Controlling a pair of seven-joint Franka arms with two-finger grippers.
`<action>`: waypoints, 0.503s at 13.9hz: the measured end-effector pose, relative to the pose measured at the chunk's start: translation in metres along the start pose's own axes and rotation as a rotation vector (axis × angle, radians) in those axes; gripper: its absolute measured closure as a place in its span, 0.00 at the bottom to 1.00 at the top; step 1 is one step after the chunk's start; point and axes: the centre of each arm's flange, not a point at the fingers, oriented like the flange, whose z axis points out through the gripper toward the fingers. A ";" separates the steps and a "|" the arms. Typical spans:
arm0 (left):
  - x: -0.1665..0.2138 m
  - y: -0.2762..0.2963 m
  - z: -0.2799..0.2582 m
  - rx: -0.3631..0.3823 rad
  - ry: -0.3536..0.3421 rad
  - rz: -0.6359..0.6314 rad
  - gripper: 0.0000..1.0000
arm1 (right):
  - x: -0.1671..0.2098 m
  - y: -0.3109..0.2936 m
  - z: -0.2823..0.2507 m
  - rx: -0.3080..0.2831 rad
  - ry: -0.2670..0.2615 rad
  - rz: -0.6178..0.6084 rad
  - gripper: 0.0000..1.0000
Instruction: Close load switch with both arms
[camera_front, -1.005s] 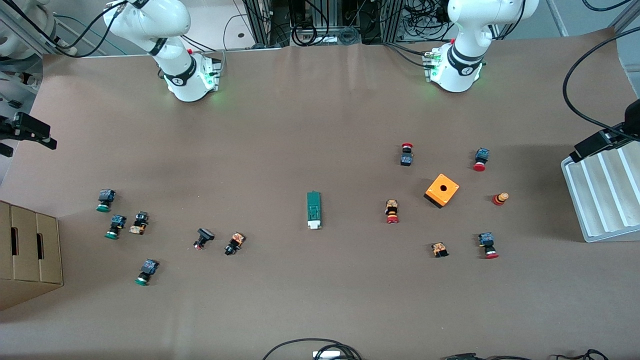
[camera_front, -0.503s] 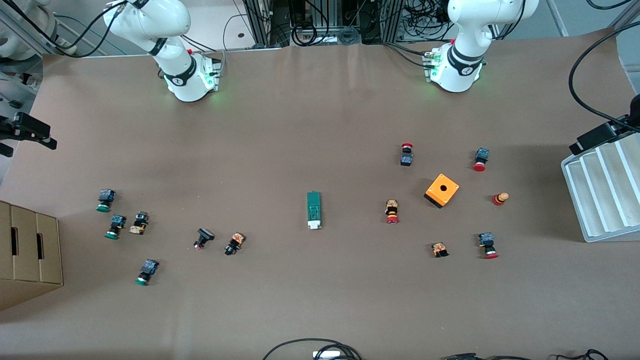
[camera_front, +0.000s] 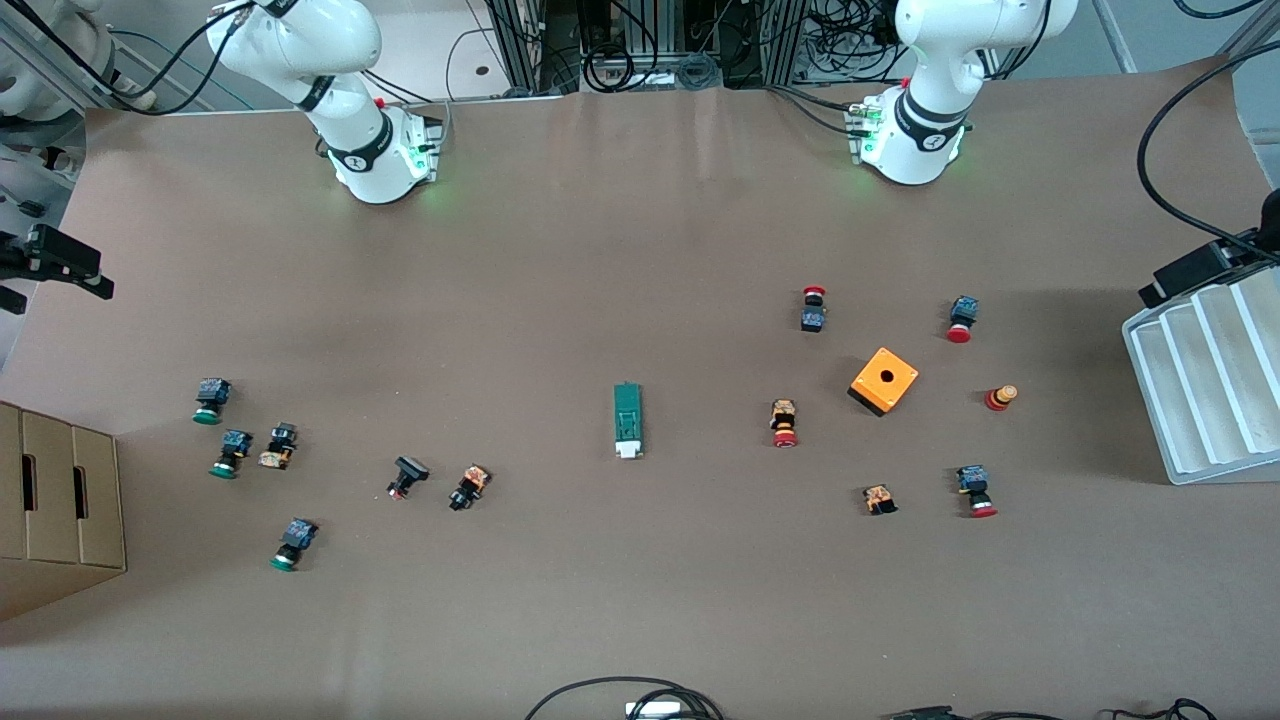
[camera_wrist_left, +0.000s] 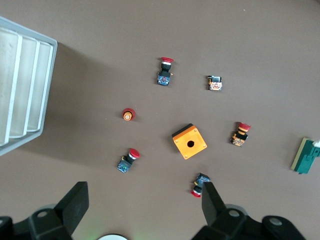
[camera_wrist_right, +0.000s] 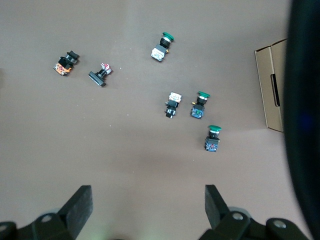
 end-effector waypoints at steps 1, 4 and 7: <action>0.000 -0.001 0.000 0.003 0.001 0.024 0.00 | 0.000 0.000 0.000 0.000 0.000 0.000 0.00; 0.000 -0.002 -0.001 0.006 0.003 0.045 0.00 | 0.000 0.000 0.000 0.000 0.000 0.000 0.00; 0.000 -0.002 -0.001 0.008 0.003 0.049 0.00 | 0.000 0.000 0.000 0.000 0.000 0.000 0.00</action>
